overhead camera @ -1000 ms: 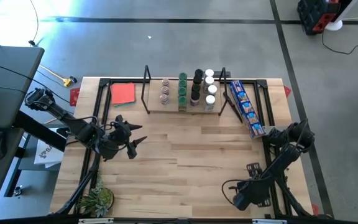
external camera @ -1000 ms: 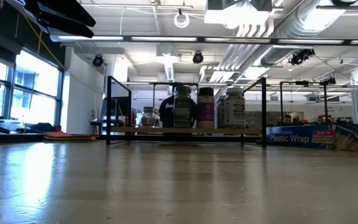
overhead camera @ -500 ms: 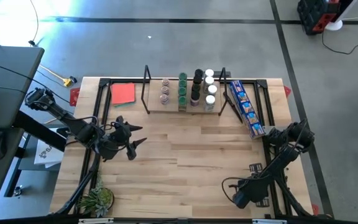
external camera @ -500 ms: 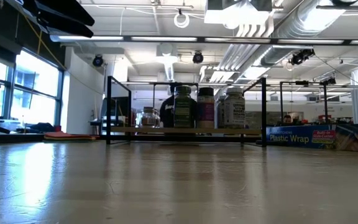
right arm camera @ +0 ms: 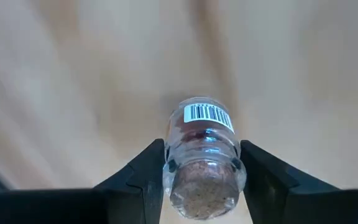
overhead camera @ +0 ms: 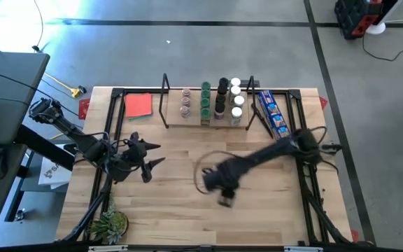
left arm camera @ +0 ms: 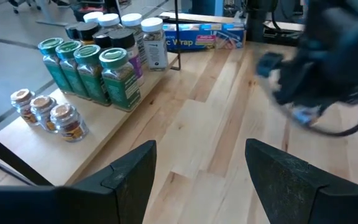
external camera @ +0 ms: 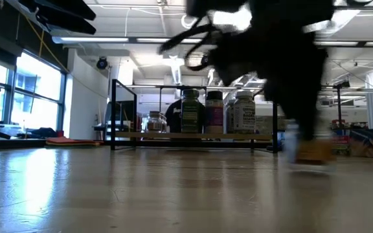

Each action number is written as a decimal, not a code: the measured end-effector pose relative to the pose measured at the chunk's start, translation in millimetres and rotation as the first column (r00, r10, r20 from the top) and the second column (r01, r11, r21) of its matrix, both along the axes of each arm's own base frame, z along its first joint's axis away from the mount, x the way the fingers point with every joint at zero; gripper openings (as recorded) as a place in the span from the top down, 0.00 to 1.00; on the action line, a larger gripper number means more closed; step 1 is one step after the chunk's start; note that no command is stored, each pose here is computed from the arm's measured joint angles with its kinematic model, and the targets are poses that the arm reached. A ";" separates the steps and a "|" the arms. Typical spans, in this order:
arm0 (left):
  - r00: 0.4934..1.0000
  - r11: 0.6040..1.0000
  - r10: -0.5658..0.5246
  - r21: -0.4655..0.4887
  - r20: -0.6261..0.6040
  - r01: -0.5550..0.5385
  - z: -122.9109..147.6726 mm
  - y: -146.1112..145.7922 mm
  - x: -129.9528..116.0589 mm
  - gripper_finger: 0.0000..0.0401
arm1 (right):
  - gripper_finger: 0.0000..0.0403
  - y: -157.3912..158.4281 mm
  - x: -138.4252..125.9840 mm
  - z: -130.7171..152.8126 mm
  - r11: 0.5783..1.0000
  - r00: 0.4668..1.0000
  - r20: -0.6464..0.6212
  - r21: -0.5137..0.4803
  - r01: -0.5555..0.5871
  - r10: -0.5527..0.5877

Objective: Shelf spices
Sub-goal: Put the brown seasoning bottle on the shelf aligned with the other brown seasoning bottles

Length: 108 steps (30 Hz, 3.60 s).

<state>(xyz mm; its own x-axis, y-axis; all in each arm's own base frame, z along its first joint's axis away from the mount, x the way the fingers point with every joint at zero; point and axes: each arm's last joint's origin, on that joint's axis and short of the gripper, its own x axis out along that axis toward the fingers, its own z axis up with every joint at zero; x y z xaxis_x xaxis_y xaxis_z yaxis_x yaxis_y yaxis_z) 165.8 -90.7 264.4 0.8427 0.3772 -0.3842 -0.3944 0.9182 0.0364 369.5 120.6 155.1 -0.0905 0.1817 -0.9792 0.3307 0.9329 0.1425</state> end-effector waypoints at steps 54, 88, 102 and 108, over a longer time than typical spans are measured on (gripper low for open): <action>0.992 0.997 0.075 0.034 -0.097 -0.072 -161.2 32.2 90.9 0.40 | 0.23 126.9 -24.5 44.1 0.660 0.929 0.368 -0.693 0.291 -0.023; 0.976 0.978 0.208 0.030 -0.066 -0.207 -91.0 164.3 102.8 0.50 | 0.23 128.4 -25.2 45.2 0.645 0.916 0.402 -0.696 0.315 -0.013; 0.985 0.984 0.150 0.108 -0.084 -0.141 -85.8 161.2 102.4 0.48 | 0.23 128.3 -25.0 45.3 0.647 0.915 0.404 -0.694 0.317 -0.014; 0.934 0.920 -0.229 0.252 -0.274 0.299 -72.9 110.1 93.3 0.48 | 0.23 128.8 -25.7 45.4 0.646 0.916 0.401 -0.696 0.313 -0.011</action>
<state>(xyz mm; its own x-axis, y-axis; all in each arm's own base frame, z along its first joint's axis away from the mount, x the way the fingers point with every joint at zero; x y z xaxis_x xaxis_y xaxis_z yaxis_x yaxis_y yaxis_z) 259.1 19.4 191.5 0.8252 0.2766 -0.4926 -0.0867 0.9236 0.3733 343.9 249.4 200.5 0.2201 -0.6294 -0.7453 0.5594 0.7073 -0.4321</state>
